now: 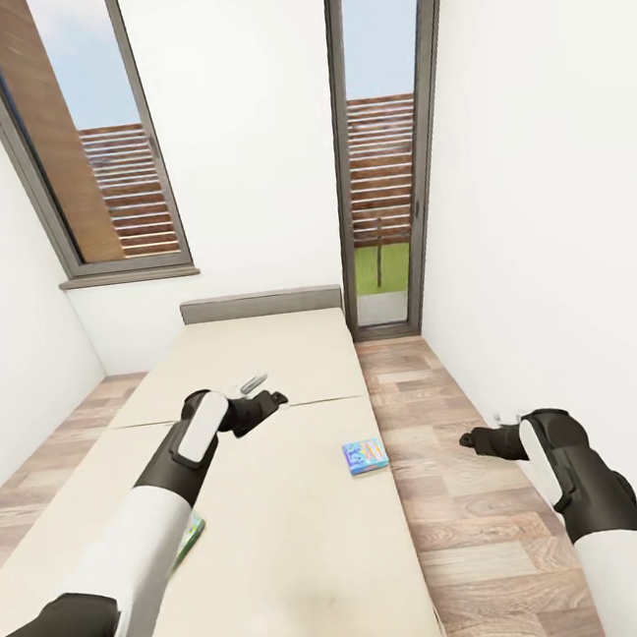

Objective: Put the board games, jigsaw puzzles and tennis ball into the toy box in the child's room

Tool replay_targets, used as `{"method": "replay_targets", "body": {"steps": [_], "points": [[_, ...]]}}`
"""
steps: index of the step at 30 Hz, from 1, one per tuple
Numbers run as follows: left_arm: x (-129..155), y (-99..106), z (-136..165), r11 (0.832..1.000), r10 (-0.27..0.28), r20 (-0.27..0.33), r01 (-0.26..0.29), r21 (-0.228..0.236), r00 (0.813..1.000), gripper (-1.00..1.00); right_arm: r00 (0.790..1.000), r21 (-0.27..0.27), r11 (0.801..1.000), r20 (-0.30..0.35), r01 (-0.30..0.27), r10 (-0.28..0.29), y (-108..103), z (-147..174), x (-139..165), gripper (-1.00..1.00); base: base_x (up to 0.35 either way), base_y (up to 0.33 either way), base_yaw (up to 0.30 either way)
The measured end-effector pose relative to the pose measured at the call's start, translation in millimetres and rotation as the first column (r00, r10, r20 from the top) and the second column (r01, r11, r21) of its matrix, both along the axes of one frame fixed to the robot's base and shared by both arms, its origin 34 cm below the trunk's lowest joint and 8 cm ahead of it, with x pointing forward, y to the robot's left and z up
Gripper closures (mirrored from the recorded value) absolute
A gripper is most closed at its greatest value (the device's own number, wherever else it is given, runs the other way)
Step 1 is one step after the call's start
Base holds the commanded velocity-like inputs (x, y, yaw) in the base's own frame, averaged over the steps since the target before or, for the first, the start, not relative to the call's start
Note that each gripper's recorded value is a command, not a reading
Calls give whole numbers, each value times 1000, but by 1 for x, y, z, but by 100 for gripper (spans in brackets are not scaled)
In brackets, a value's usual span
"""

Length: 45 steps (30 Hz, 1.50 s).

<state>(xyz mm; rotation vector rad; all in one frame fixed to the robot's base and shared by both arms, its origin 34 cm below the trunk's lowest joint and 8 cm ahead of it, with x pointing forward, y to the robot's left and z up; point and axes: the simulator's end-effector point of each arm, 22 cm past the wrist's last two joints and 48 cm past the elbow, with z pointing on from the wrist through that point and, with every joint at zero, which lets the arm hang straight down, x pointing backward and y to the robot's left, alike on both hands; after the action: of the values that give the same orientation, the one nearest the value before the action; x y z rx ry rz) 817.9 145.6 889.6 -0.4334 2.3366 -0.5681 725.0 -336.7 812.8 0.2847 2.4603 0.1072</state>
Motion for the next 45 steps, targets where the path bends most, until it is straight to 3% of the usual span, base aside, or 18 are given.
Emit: {"method": "replay_targets", "body": {"steps": [15, 45], "points": [[18, 17, 19, 999, 28, 14, -28, 16, 1000, -100, 999, -12, 1000, 49, 0, 0, 0, 22, 8, -100, 0, 0, 0], [18, 21, 17, 999, 34, 12, -34, 18, 999, -100, 998, -17, 1000, 67, 2, -1, -1, 30, 11, -100, 0, 0, 0]]}}
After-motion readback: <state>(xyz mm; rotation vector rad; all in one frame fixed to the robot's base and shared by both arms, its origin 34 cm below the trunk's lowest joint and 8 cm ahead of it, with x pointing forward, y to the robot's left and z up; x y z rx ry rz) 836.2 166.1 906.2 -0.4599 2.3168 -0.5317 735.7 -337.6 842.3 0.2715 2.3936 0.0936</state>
